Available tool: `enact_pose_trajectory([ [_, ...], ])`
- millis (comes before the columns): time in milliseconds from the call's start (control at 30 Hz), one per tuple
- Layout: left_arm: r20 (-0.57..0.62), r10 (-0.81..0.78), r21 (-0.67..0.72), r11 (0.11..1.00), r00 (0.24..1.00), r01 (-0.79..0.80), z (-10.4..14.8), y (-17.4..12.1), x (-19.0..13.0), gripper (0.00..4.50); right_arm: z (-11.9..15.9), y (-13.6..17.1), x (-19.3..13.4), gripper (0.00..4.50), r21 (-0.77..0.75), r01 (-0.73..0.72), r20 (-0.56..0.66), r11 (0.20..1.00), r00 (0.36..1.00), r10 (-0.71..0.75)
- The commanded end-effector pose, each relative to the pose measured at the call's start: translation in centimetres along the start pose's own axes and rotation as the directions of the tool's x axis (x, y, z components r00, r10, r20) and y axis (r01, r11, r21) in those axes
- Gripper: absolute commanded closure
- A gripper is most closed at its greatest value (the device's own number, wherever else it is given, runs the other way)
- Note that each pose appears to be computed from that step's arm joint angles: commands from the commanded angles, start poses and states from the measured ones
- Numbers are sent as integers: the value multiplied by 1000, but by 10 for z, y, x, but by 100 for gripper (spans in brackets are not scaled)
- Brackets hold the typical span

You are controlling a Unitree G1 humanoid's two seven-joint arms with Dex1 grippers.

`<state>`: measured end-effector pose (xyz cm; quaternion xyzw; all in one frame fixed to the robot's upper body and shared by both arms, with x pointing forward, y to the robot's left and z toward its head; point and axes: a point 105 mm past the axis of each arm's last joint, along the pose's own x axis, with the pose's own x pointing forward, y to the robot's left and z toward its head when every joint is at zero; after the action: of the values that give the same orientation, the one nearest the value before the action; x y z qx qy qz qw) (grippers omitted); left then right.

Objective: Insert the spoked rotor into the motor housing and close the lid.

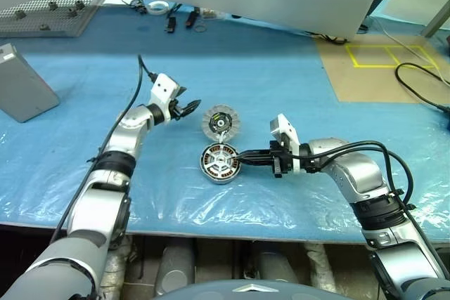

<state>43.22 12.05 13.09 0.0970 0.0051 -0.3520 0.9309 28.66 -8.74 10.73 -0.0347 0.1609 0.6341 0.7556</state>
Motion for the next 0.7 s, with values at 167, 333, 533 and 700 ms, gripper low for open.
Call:
enact_pose_trajectory([
  [167,18,-243,-97,965,970,243,7,-33,18,116,8,7,-2,450,-47,11,17,999,1000,-11],
  [333,2,-247,-112,963,969,246,8,-28,18,153,6,7,-3,450,-43,32,20,999,999,-32],
  [533,-2,-257,-113,960,966,255,6,-34,23,335,1,9,-4,450,-31,50,15,998,999,-50],
  [700,39,-328,-160,930,944,330,8,-48,25,368,1,8,-6,450,-34,62,12,997,998,-62],
])
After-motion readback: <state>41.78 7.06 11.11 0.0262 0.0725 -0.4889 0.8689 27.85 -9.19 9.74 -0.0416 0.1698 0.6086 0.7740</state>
